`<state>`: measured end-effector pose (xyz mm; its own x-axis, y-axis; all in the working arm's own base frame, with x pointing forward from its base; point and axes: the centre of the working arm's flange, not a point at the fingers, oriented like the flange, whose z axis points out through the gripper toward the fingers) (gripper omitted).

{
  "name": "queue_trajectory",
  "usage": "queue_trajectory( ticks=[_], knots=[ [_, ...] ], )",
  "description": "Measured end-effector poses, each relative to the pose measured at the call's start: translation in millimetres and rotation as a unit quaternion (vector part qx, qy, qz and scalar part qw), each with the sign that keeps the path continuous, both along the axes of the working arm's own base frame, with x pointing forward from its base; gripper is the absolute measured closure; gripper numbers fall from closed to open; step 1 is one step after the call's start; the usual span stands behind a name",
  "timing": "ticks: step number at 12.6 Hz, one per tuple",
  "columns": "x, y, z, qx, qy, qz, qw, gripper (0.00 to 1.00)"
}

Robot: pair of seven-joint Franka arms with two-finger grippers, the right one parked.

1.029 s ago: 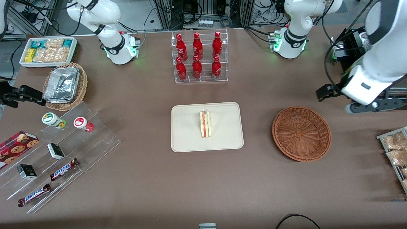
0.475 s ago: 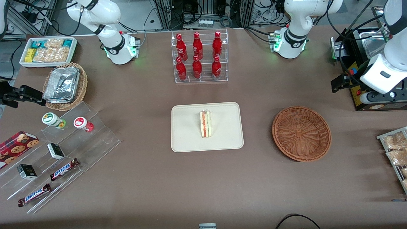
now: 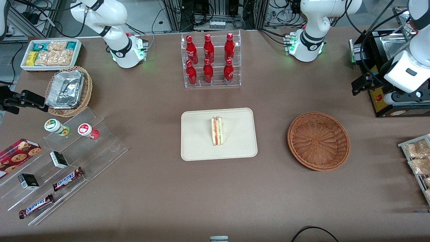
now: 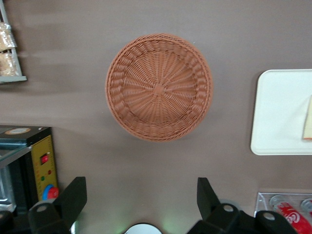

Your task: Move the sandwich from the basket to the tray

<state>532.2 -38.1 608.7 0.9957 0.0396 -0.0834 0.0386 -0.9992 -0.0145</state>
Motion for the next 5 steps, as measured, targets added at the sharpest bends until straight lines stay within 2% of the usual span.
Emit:
queue_trajectory(
  ticks=[5],
  knots=[
    [1.2,7.2,6.7,-0.005,-0.007,0.004,1.0,0.0]
  ],
)
